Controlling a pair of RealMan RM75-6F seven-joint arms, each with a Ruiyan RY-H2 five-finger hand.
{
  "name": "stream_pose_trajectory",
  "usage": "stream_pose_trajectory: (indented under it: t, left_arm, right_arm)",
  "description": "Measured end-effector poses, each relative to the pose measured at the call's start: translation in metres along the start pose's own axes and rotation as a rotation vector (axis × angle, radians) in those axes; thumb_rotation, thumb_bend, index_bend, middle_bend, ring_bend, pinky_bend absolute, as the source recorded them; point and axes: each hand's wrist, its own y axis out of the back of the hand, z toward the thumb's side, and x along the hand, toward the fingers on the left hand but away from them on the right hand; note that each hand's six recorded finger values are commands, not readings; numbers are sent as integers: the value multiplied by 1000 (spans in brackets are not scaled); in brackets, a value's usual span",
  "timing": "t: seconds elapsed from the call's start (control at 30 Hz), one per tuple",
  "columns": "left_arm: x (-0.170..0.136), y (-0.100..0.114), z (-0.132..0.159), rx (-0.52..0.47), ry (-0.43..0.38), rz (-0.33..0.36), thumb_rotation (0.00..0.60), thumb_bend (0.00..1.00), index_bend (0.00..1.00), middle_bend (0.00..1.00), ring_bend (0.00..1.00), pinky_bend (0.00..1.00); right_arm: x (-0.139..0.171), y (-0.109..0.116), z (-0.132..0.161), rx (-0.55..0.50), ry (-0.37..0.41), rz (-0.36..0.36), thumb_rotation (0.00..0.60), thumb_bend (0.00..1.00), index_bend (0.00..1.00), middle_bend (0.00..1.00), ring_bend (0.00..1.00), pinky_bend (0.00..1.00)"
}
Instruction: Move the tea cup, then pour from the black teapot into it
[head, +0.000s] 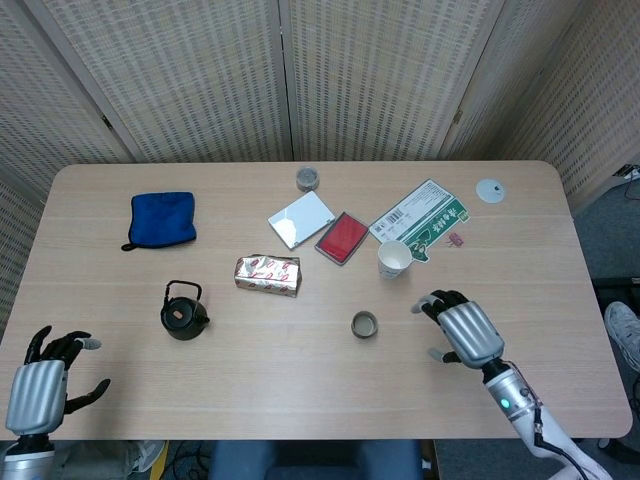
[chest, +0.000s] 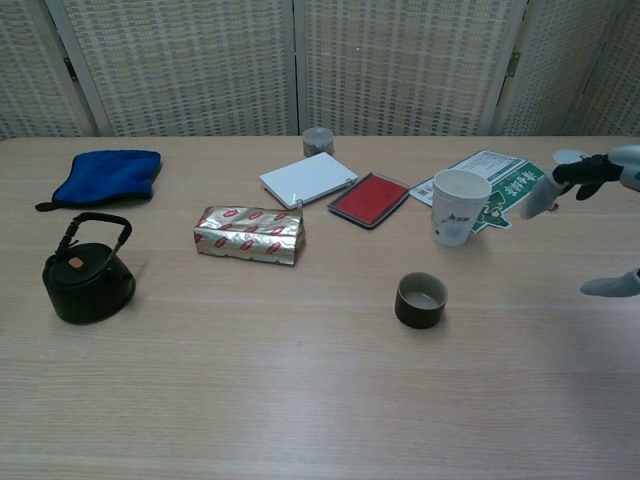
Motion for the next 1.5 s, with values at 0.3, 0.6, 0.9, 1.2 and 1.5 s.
stream_pose_trajectory:
  t: [0.3, 0.6, 0.9, 1.2, 1.5]
  left_arm:
    - [0, -3, -2, -1, 3, -6, 600, 163, 396, 302, 310, 73]
    - [1, -5, -5, -2, 9, -11, 600, 164, 396, 302, 310, 72]
    - [2, -6, -9, -1, 18, -11, 600, 163, 396, 302, 310, 72]
    - [2, -6, -13, 1, 27, -13, 600, 163, 396, 302, 310, 73]
    - [2, -6, -15, 3, 31, -13, 600, 163, 396, 302, 310, 73]
  right_arm:
    - [-38, -25, 22, 37, 34, 83, 600, 89, 307, 258, 193, 251]
    - [-66, -45, 34, 62, 44, 135, 600, 89, 307, 258, 192, 251]
    - [-88, -58, 45, 81, 52, 156, 600, 90, 303, 257, 189, 251]
    - [-105, -66, 51, 93, 52, 179, 600, 89, 303, 256, 189, 251]
    - [-117, -75, 58, 103, 54, 208, 600, 110, 303, 268, 188, 251]
